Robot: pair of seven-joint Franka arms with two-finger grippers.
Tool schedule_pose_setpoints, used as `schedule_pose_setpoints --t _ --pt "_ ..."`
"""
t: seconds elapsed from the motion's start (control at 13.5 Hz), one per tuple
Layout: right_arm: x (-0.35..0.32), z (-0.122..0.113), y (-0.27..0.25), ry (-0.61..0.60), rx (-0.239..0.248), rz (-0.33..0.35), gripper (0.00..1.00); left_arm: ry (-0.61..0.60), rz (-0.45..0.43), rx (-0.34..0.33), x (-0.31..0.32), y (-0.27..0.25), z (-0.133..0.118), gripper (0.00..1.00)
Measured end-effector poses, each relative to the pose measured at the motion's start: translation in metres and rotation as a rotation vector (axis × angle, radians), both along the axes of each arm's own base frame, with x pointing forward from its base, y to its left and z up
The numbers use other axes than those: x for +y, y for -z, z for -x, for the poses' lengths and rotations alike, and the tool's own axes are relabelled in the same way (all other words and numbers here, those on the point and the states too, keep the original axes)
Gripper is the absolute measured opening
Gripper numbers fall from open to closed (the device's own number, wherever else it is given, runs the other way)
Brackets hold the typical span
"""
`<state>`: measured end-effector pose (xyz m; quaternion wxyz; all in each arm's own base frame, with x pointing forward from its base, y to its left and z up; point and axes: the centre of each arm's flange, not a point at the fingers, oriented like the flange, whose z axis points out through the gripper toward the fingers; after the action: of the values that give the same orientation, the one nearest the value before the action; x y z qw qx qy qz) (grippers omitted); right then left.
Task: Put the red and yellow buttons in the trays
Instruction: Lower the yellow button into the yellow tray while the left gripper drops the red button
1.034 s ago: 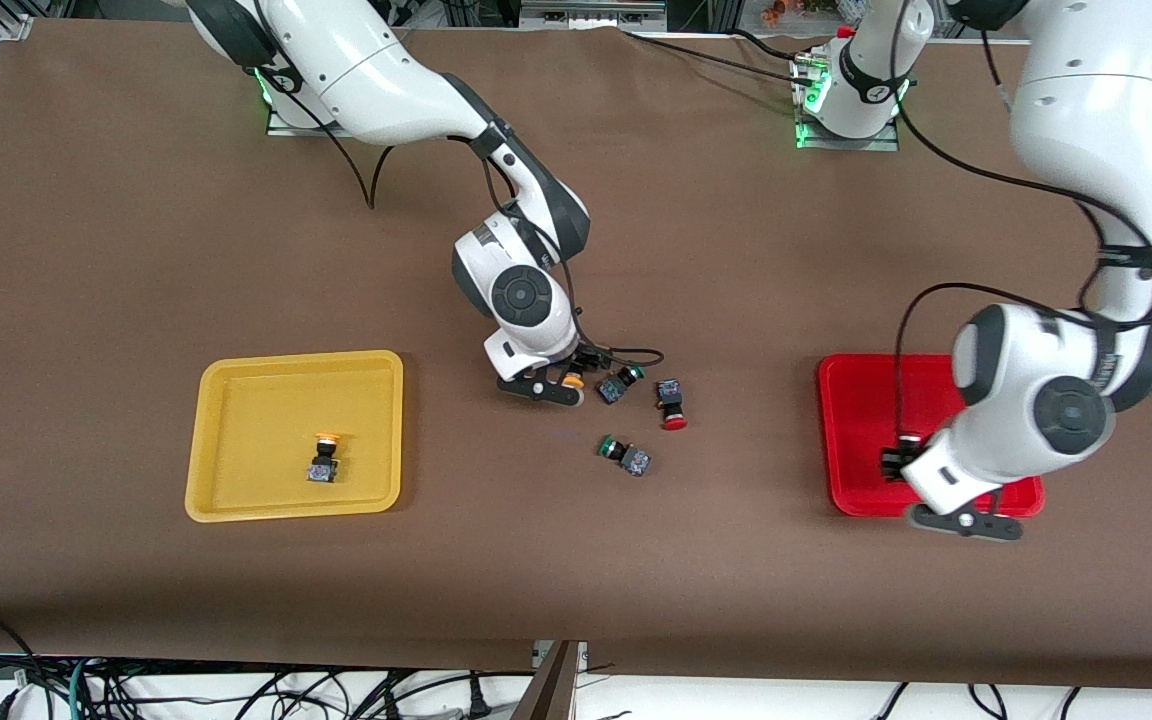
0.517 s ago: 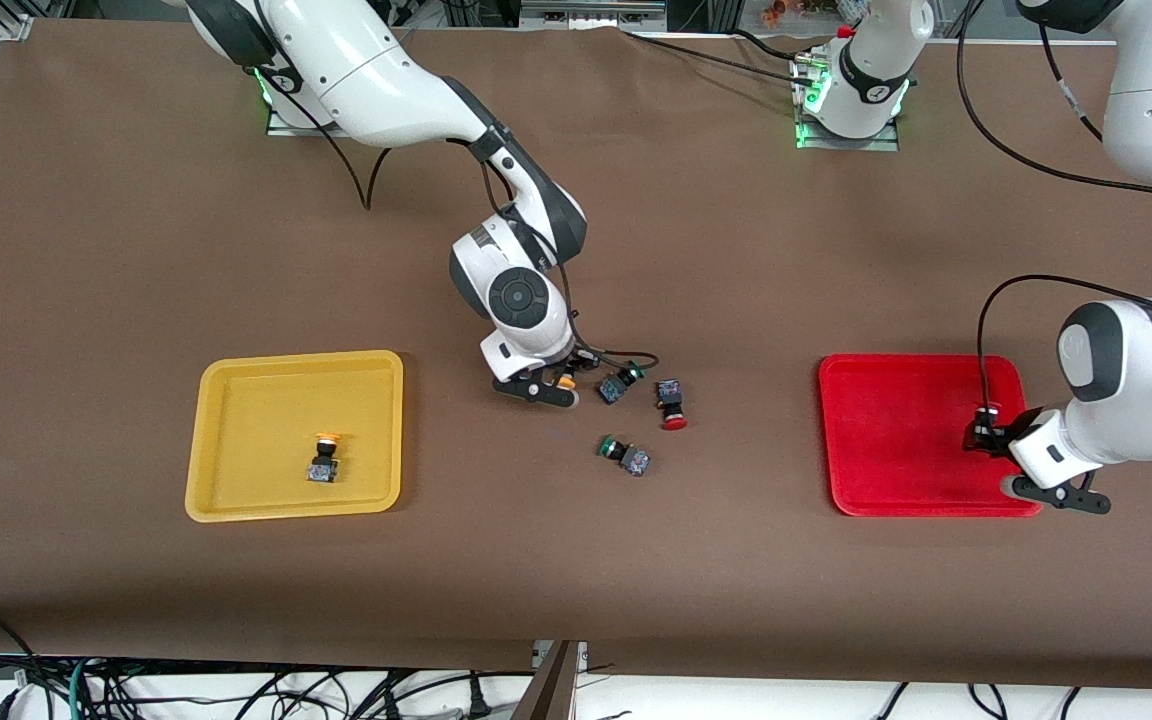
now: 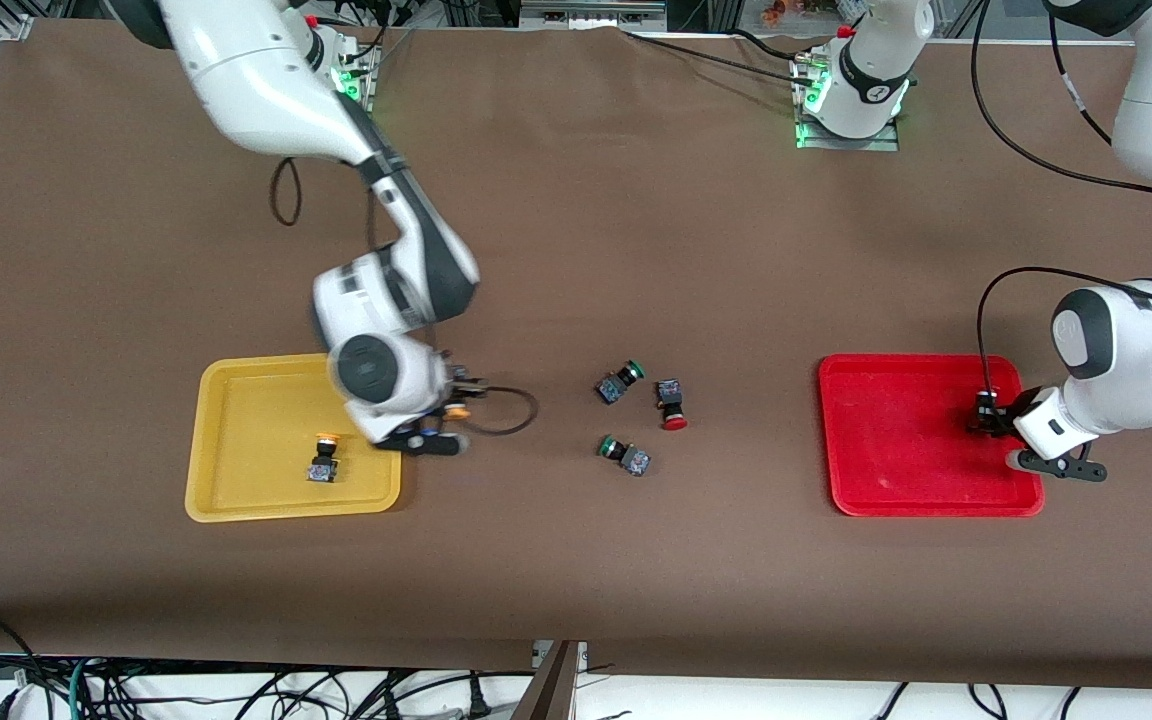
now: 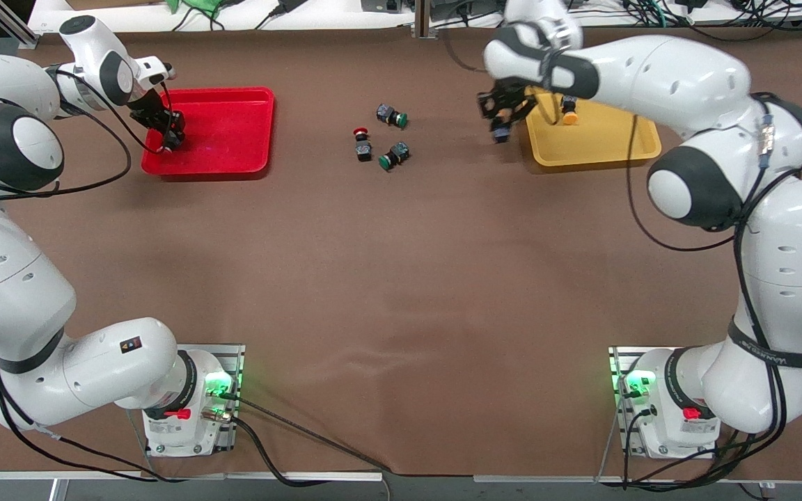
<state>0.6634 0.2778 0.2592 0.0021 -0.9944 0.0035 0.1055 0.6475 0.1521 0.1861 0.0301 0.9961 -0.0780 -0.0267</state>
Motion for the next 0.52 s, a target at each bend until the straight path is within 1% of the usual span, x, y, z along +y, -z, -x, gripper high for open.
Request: schedule_pose_setpoints --t 0.07,0.15,0.22,0.3,0.37,0.44,0.52 --pt "-0.033 -0.010 -0.003 -0.038 0.003 0.008 0.40 0.005 0.005 -0.004 -0.005 -0.001 -0.001 0.56" --pt "-0.058 -0.016 0.000 -0.060 0.008 0.014 0.40 0.012 0.012 -0.011 -0.013 -0.004 -0.004 0.66" --pt "-0.075 -0.017 0.007 -0.068 0.020 0.020 0.41 0.013 0.023 -0.023 -0.026 -0.009 -0.009 0.75" --pt "-0.082 -0.016 0.013 -0.068 0.031 0.023 0.45 0.007 0.038 -0.038 -0.044 -0.016 -0.015 0.86" --pt "-0.082 -0.014 0.017 -0.068 0.035 0.024 0.56 0.000 0.059 -0.055 -0.068 -0.026 -0.022 0.97" --pt "-0.078 -0.014 0.015 -0.069 0.030 0.023 0.67 -0.009 0.079 -0.070 -0.094 -0.037 -0.028 1.00" --pt "-0.073 -0.015 0.007 -0.068 0.012 0.019 0.78 -0.023 0.096 -0.081 -0.125 -0.047 -0.033 1.00"
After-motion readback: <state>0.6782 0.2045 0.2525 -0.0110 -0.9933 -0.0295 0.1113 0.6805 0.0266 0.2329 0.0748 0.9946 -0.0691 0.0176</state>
